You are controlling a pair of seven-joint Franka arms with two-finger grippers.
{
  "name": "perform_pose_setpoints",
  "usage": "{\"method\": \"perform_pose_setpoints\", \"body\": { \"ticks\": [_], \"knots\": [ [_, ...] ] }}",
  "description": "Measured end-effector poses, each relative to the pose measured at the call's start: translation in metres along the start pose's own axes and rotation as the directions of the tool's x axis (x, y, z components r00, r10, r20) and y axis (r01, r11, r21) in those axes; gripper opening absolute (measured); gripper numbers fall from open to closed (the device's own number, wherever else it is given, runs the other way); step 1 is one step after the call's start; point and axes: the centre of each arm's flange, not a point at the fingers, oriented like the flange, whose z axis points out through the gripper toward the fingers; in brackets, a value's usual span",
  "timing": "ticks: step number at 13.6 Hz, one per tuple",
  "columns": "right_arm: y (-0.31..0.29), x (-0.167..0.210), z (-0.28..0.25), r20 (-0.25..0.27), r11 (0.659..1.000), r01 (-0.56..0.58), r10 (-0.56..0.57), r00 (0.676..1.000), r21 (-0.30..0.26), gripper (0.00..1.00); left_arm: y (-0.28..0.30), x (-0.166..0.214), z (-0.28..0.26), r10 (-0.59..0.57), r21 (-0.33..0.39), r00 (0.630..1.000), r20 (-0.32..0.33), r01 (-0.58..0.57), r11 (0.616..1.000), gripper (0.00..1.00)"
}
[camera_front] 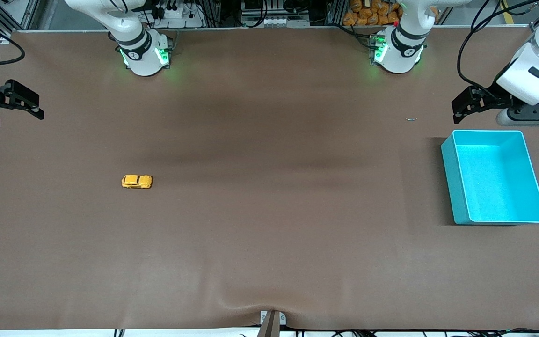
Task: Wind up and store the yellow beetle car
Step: 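Lower the right gripper over the yellow beetle car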
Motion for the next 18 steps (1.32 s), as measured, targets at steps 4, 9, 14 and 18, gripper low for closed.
{"method": "perform_pose_setpoints", "body": {
  "ticks": [4, 9, 14, 18],
  "knots": [
    [0.000, 0.000, -0.006, -0.011, 1.000, 0.000, 0.000, 1.000, -0.002, 1.00, 0.000, 0.000, 0.000, 0.000, 0.000, 1.000, 0.001, 0.000, 1.000, 1.00],
    [-0.006, 0.002, -0.003, -0.004, 1.000, 0.011, -0.011, 1.000, -0.001, 1.00, 0.000, 0.000, 0.000, 0.000, 0.000, 1.000, 0.001, 0.000, 1.000, 1.00],
    [-0.038, 0.019, 0.048, 0.089, 0.997, 0.074, -0.075, 0.993, 0.016, 1.00, 0.000, 0.000, 0.001, 0.001, 0.000, 1.000, 0.002, -0.001, 1.000, 1.00],
    [-0.048, 0.028, 0.117, 0.131, 0.965, 0.262, -0.261, 0.956, 0.006, 1.00, 0.000, 0.000, 0.001, 0.001, 0.000, 1.000, 0.002, -0.001, 1.000, 1.00]
  ]
}}
